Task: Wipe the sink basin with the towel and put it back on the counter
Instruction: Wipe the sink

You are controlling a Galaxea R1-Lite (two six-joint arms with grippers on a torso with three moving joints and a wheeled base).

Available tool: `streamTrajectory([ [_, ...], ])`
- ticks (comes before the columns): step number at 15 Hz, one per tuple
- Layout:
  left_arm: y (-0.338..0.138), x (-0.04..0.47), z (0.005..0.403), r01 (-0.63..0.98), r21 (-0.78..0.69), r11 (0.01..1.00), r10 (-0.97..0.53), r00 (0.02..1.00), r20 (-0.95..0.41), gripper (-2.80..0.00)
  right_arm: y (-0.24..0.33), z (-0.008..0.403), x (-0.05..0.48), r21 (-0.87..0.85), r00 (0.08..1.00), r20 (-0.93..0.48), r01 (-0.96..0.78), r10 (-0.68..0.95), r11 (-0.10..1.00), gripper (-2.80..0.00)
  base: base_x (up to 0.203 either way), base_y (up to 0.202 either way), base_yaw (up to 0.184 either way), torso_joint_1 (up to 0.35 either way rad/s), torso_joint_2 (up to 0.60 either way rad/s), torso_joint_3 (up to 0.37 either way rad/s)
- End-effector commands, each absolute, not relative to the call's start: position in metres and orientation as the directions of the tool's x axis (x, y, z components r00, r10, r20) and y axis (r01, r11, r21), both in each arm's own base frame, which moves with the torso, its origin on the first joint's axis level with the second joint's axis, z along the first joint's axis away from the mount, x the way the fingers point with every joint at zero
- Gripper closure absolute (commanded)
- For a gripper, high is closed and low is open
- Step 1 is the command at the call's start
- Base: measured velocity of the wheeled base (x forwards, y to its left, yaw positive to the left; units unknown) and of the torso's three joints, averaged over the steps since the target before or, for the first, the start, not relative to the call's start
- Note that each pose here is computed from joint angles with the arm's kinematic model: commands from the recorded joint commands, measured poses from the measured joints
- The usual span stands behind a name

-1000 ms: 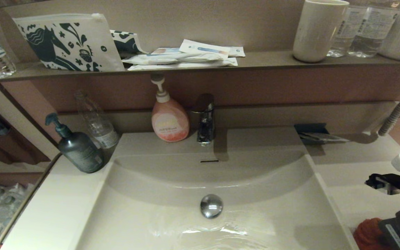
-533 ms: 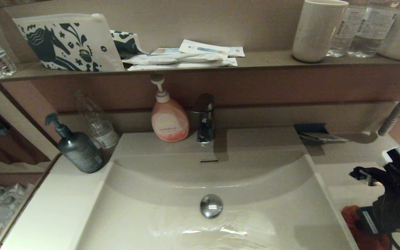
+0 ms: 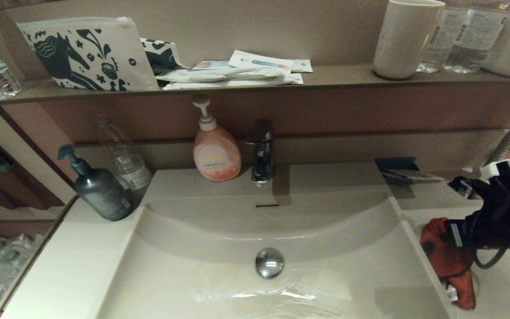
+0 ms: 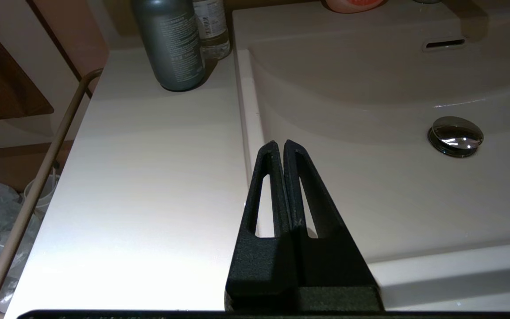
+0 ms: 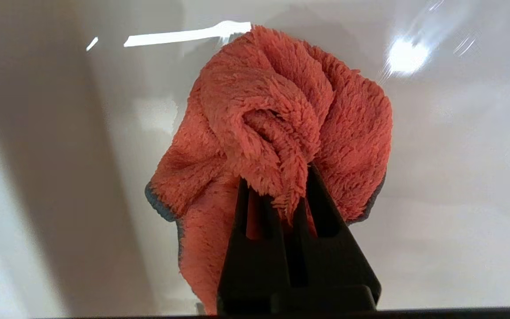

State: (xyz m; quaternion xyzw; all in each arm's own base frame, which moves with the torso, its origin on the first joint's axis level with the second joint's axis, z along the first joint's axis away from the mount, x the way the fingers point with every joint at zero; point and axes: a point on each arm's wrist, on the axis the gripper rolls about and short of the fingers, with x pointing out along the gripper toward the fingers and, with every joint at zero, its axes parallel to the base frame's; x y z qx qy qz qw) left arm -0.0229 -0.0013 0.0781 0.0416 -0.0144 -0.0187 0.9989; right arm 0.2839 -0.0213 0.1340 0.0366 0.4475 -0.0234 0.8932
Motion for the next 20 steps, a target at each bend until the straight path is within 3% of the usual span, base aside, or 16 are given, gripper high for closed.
streamTrajectory([
  [1,-0.001,-0.023,0.078,0.036,0.084,0.996,-0.038,0.999,0.026,0.00,-0.036,0.132,0.295,0.047,0.605,-0.796,0.120,-0.036,0.992,0.00,0.000,0.000,0.000,0.000,0.00,0.000],
  [5,-0.001,-0.023,0.078,0.036,0.084,0.996,-0.038,0.999,0.026,0.00,-0.089,0.140,0.301,0.028,0.638,-0.760,0.229,-0.128,0.973,0.00,0.000,0.000,0.000,0.000,0.00,0.000],
  [9,-0.001,-0.023,0.078,0.036,0.084,0.996,-0.038,0.999,0.026,0.00,-0.125,0.147,0.273,-0.033,0.593,-0.785,0.252,-0.181,0.967,0.00,0.000,0.000,0.000,0.000,0.00,0.000],
  [13,-0.001,-0.023,0.078,0.036,0.084,0.996,-0.038,0.999,0.026,0.00,-0.103,0.156,0.218,-0.021,0.495,-0.861,0.201,-0.120,0.979,0.00,0.000,0.000,0.000,0.000,0.00,0.000],
  [20,-0.001,-0.023,0.078,0.036,0.084,0.996,-0.038,0.999,0.026,0.00,-0.040,0.121,0.158,0.039,0.374,-0.926,-0.039,0.051,0.998,0.00,0.000,0.000,0.000,0.000,0.00,0.000],
])
